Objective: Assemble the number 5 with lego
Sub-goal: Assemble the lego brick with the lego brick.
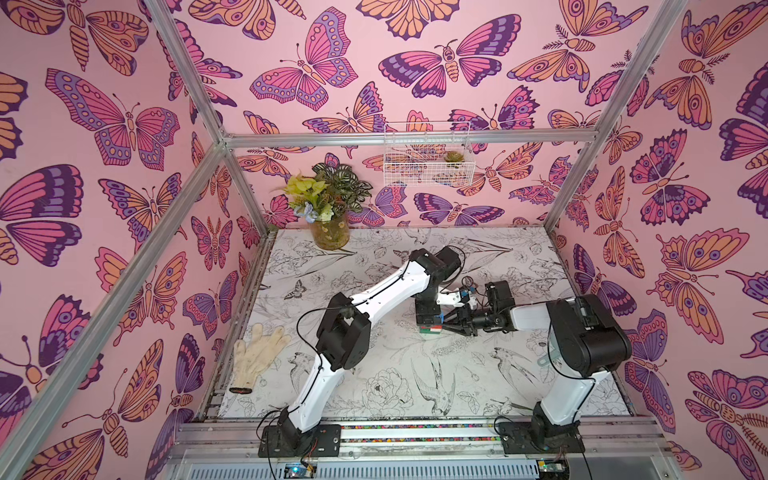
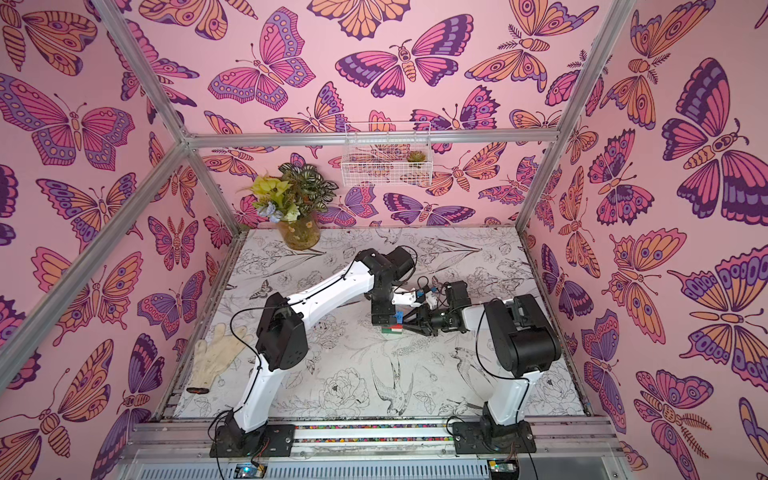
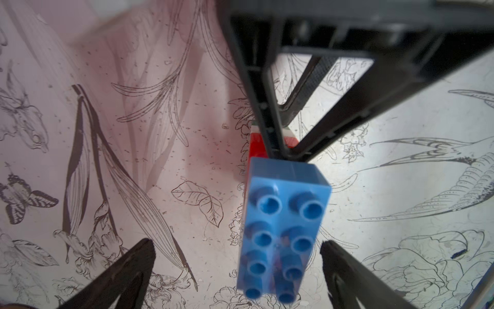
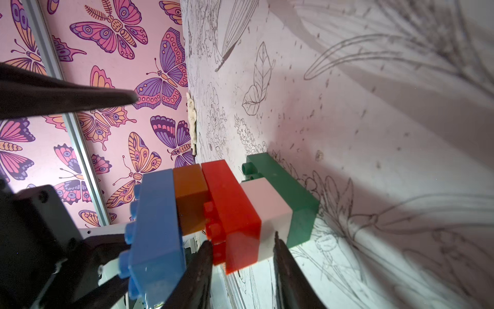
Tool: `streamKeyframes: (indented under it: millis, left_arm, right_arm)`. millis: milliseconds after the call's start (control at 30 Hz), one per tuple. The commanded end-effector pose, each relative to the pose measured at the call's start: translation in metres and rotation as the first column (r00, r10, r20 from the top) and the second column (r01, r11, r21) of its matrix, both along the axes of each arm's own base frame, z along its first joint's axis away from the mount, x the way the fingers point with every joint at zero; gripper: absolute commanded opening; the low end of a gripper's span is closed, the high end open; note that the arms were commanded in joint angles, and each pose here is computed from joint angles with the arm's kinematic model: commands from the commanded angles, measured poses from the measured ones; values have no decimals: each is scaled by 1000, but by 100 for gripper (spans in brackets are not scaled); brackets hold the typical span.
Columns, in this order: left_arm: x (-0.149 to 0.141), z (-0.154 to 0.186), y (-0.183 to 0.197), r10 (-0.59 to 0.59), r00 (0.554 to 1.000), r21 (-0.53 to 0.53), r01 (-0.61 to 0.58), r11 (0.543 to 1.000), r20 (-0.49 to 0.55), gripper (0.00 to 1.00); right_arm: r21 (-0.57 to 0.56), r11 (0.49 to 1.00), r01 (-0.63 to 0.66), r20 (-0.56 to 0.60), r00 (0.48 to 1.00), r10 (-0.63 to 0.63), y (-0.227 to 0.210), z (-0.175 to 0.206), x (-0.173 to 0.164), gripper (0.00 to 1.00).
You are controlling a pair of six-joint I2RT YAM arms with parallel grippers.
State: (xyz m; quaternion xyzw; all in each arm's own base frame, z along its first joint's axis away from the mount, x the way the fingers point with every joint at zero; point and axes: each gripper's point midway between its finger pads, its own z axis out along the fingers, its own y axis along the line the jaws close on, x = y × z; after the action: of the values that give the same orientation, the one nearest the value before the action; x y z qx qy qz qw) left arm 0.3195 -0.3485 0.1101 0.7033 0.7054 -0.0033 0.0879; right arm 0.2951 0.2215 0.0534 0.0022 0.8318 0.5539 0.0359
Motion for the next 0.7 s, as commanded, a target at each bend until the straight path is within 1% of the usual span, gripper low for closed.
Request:
streamKeyframes:
  millis: [0, 133, 200, 367, 500, 600, 667]
  left_arm:
    - [2, 16, 9, 29, 999, -21, -29, 999, 30, 100]
    - [5, 30, 13, 50, 996, -60, -46, 997, 71, 100]
    - [8, 38, 12, 61, 992, -104, -49, 993, 111, 100]
    - [11, 47, 14, 89, 975, -198, -47, 979, 205, 100]
    - [14, 54, 16, 140, 961, -273, -72, 959, 237, 100]
    - [21, 57, 18, 209, 946, -320, -123, 940, 249, 100]
    - [25, 58, 19, 252, 938, -347, -160, 924, 238, 100]
  right_arm:
    - [-41, 999, 12, -25, 1000, -13, -2, -8, -7, 40]
    - [-21, 1000, 16, -17, 1000, -17, -1, -3, -5, 40]
    - [-12, 1000, 14, -15, 1000, -14, -1, -1, -5, 41]
    - [15, 1000, 22, -1, 1000, -22, -5, 5, -2, 42]
    - [20, 999, 28, 5, 1000, -28, -7, 9, -1, 42]
    - [19, 999, 33, 7, 999, -33, -8, 10, 0, 42]
    - [20, 999, 36, 11, 999, -36, -9, 12, 0, 42]
